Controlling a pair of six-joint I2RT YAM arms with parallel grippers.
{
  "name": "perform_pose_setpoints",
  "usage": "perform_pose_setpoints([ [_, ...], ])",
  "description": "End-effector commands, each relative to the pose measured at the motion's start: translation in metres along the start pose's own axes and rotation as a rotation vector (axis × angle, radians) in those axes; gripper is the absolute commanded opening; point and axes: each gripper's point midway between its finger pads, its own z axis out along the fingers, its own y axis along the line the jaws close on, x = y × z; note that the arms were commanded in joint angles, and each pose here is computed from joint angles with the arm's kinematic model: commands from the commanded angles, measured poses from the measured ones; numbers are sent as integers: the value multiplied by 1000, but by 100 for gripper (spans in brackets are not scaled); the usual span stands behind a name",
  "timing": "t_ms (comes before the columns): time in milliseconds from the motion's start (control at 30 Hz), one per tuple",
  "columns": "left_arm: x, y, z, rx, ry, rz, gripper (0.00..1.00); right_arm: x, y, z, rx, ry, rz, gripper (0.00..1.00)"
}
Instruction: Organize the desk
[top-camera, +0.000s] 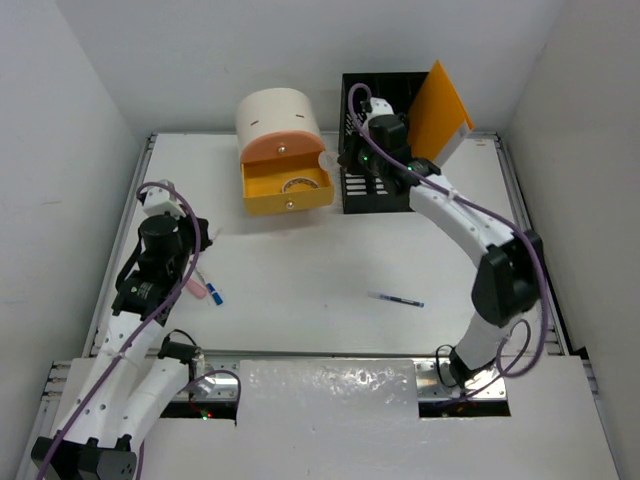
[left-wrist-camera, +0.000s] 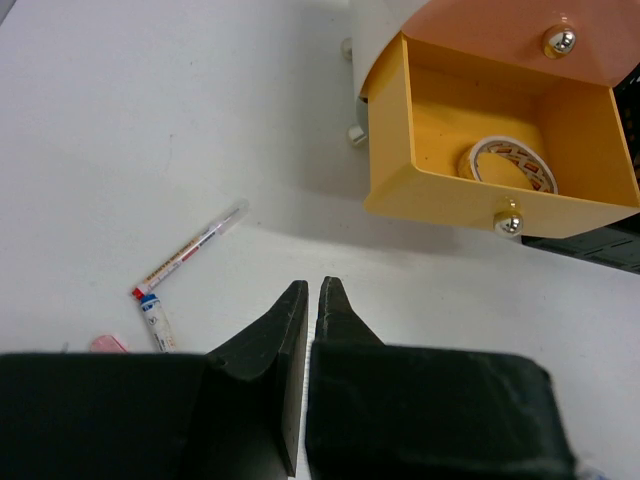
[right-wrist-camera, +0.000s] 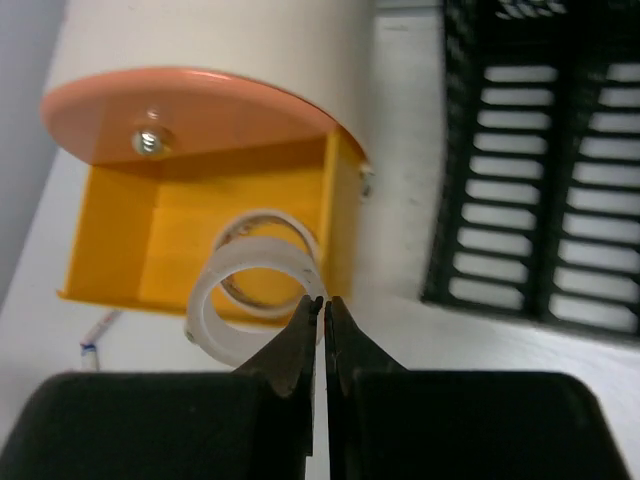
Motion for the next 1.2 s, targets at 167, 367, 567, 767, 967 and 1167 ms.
perform_pose_setpoints([
  [167,-17,-6,-8,17,-53,-11,0,-30,71,64,-298,-32,92,0],
  [367,-28,-8,-7,18,-78,-11,0,-29,88,61,-349,-50,56,63],
  [567,-37,-22,0,62,-84,-18,0,-22,107,14,-381,-62,-70,69],
  [767,-25,-18,4,52,-59,-19,0,52,111,-14,-402,46,0,69],
  [967,-23,-18,5,53,-46,-15,0,99,123,-17,-476,63,173,69],
  [1167,-15,-21,2,67,2,-22,0,109,119,0,-492,-10,184,68],
])
